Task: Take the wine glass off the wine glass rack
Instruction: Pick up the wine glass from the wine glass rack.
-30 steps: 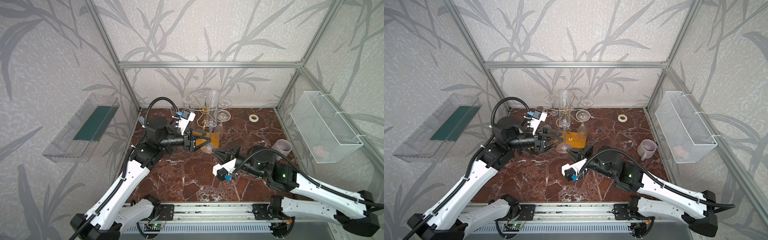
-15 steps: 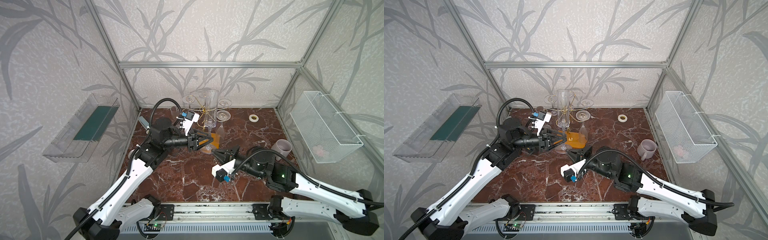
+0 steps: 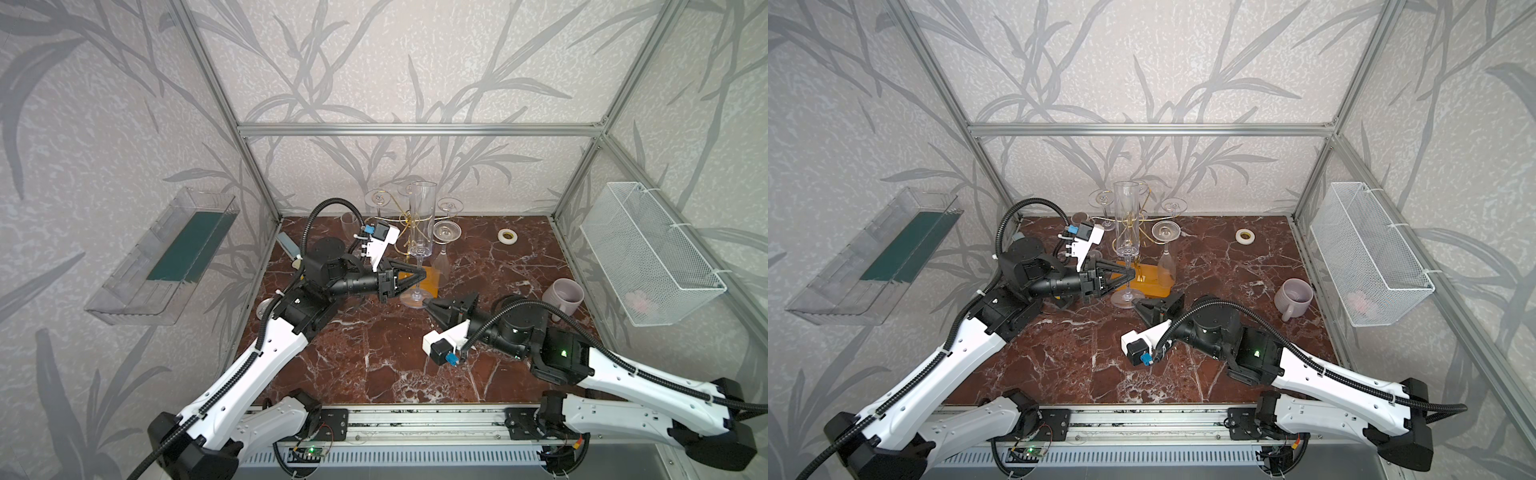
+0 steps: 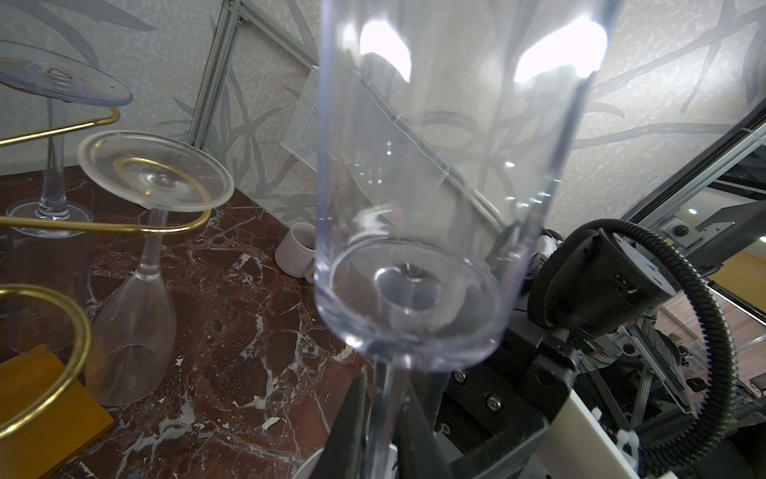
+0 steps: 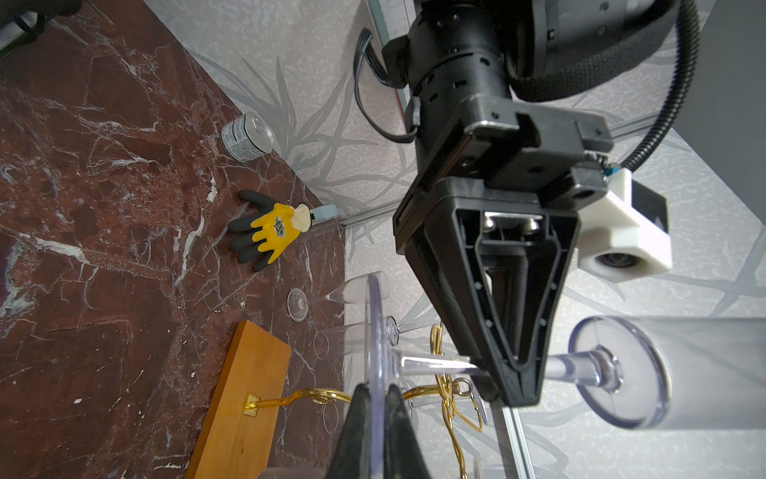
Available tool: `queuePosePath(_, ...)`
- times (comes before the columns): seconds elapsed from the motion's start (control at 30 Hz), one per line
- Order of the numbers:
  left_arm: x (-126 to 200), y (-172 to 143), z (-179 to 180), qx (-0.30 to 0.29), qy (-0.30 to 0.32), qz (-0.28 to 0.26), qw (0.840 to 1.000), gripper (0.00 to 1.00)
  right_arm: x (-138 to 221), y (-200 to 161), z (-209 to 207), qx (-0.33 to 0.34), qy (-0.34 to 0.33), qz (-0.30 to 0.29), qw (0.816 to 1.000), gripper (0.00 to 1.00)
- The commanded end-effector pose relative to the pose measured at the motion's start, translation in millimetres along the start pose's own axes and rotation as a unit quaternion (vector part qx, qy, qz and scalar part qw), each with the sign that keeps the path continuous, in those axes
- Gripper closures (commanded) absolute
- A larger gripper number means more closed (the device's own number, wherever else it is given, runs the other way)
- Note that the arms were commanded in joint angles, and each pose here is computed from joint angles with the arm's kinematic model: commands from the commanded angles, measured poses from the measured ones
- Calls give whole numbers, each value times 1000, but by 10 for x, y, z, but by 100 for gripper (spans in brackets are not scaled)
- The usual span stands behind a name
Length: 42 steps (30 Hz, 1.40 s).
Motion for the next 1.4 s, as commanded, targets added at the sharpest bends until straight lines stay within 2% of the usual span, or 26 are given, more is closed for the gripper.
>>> queuePosePath(0.0,21,-1,-70,-13,-11,-13,1000,89,61,29,-70,5,-26,-6,1000,100)
queuePosePath(0.1,26,-2,-77,-14,-7,-21,1000,99,71,30,-56,5,-21,-9,1000,100)
queuePosePath(0.27,57,27,-95,-20,-1,-52,998,100,98,21,-38,7,-20,-7,1000,100)
queuePosePath(0.3,67,33,-97,-21,3,-60,998,100,108,18,-35,8,-16,-5,1000,94)
queuePosePath(0.37,84,49,-105,-25,9,-74,997,100,143,22,-34,8,-16,-10,1000,65)
queuePosePath(0.43,106,57,-112,-30,16,-89,995,100,191,28,-42,3,-18,-19,1000,31)
queuePosePath(0.53,166,73,-142,-49,36,-113,992,100,282,48,-95,-14,-33,-36,999,1)
queuePosePath(0.7,293,63,-171,-113,91,-144,979,100,468,81,-339,-100,-123,-72,985,1)
queuePosePath(0.77,332,54,-171,-144,117,-146,972,100,556,42,-598,-223,-172,-53,958,1)
queuePosePath(0.8,356,55,-180,-158,129,-149,968,100,606,9,-769,-302,-187,-30,934,1)
queuePosePath(0.83,384,56,-193,-174,139,-153,963,100,641,-4,-910,-353,-190,-15,916,1)
queuePosePath(0.9,434,62,-238,-206,151,-164,953,100,702,30,-1124,-403,-189,-25,895,1)
queuePosePath(1.0,506,86,-318,-252,167,-183,935,100,737,105,-1293,-441,-196,-79,872,1)
queuePosePath(1.07,533,96,-360,-277,173,-189,926,100,712,106,-1394,-492,-207,-86,841,1)
queuePosePath(1.1,544,102,-379,-287,178,-193,921,100,689,111,-1474,-511,-202,-78,832,1)
queuePosePath(1.17,552,106,-394,-301,185,-194,915,100,636,159,-1585,-522,-180,-79,830,1)
queuePosePath(1.37,496,65,-367,-324,200,-179,907,100,407,296,-1670,-528,-139,-137,827,1)
Point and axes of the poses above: each gripper's point midway between its finger pads, its own x axis back along the fingers, its own z axis along the line the jaws close on, y = z × x, the point moved 10 cm from there along x, back along the fingers, and after that the axes turned 12 degrees about x, right-handed, at the moved point
